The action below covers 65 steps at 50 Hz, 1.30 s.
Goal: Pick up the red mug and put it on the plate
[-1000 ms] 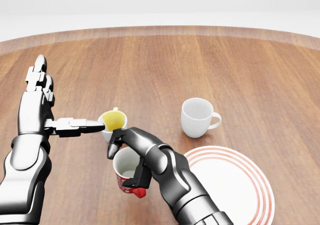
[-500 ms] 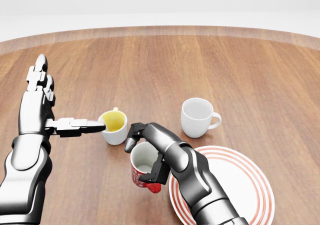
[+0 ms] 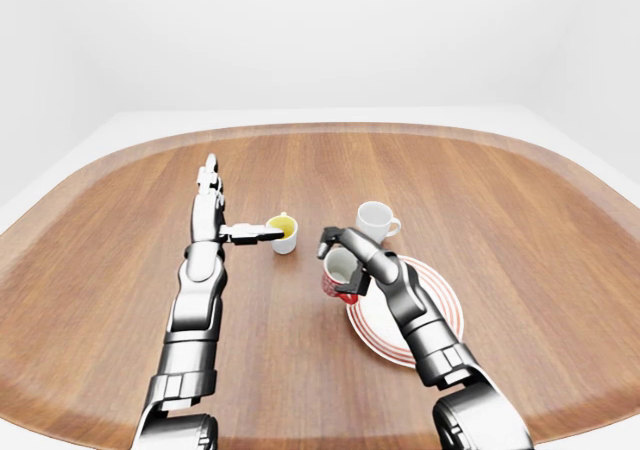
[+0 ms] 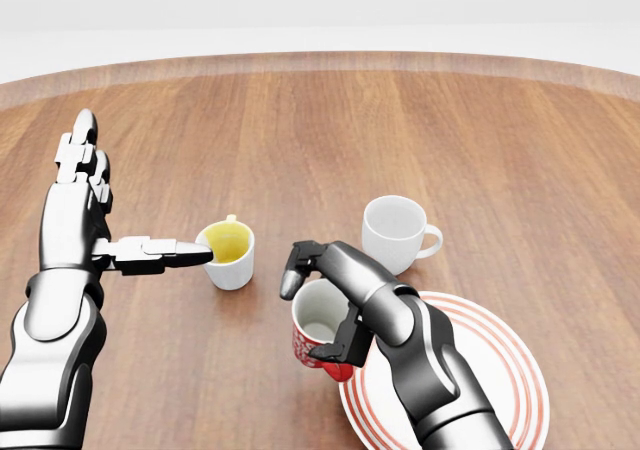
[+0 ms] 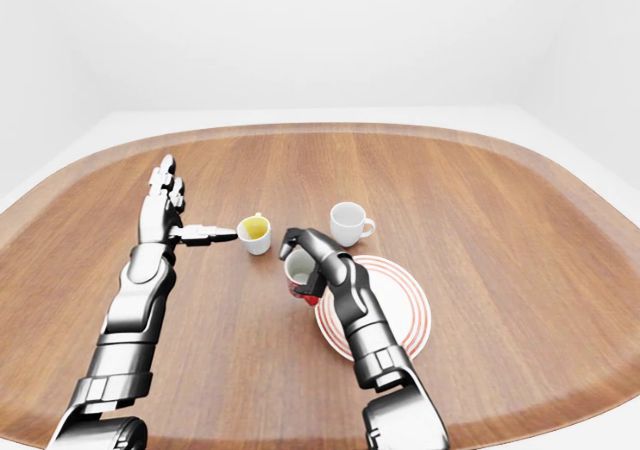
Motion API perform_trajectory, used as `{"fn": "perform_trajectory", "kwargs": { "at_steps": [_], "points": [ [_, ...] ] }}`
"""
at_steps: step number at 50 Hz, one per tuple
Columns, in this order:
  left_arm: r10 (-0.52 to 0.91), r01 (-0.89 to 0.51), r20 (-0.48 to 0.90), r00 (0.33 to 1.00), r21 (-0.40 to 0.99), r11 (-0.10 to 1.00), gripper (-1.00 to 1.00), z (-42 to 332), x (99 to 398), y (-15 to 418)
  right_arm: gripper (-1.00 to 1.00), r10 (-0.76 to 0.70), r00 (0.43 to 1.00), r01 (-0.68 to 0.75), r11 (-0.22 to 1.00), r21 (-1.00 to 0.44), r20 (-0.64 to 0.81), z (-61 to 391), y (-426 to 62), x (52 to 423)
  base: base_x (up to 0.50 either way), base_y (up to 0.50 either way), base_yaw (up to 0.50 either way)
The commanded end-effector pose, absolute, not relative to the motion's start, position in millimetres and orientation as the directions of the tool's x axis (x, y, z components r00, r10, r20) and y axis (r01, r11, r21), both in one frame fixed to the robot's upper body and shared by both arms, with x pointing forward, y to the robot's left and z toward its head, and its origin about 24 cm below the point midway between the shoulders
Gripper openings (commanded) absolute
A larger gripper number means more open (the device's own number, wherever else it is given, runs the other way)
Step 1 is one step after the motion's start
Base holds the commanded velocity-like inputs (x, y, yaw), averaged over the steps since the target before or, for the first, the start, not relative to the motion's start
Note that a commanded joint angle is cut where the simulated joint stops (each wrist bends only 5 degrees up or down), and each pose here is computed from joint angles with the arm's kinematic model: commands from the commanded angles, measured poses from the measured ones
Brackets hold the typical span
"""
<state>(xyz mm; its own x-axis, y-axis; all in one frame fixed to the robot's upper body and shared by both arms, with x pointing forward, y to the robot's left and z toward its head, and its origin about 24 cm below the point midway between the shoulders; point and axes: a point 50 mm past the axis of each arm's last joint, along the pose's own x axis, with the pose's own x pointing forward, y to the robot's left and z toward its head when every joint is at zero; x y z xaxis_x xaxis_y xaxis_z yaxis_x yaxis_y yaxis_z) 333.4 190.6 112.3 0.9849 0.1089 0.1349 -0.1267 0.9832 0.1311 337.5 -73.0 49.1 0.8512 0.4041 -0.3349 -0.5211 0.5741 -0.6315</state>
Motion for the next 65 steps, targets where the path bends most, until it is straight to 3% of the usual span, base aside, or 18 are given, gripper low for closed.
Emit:
{"fn": "perform_trajectory", "kwargs": {
  "at_steps": [1, 65],
  "points": [
    [0.108, -0.126, 0.136, 0.985, 0.132, 0.983, 1.0, 112.4, 333.0, 190.1, -1.0, 0.375, 0.858, -0.51, 0.542, -0.668, -0.351, 48.1, -83.7, 336.5, 0.0, 0.0, 0.0],
    [0.093, -0.116, 0.166, 0.982, 0.132, 0.985, 1.0, 119.3, 332.8, 184.4, -1.0, 0.223, 0.871, -0.485, 0.528, -0.697, -0.437, 28.9, -152.7, 319.5, 0.0, 0.0, 0.0]
  ]
}}
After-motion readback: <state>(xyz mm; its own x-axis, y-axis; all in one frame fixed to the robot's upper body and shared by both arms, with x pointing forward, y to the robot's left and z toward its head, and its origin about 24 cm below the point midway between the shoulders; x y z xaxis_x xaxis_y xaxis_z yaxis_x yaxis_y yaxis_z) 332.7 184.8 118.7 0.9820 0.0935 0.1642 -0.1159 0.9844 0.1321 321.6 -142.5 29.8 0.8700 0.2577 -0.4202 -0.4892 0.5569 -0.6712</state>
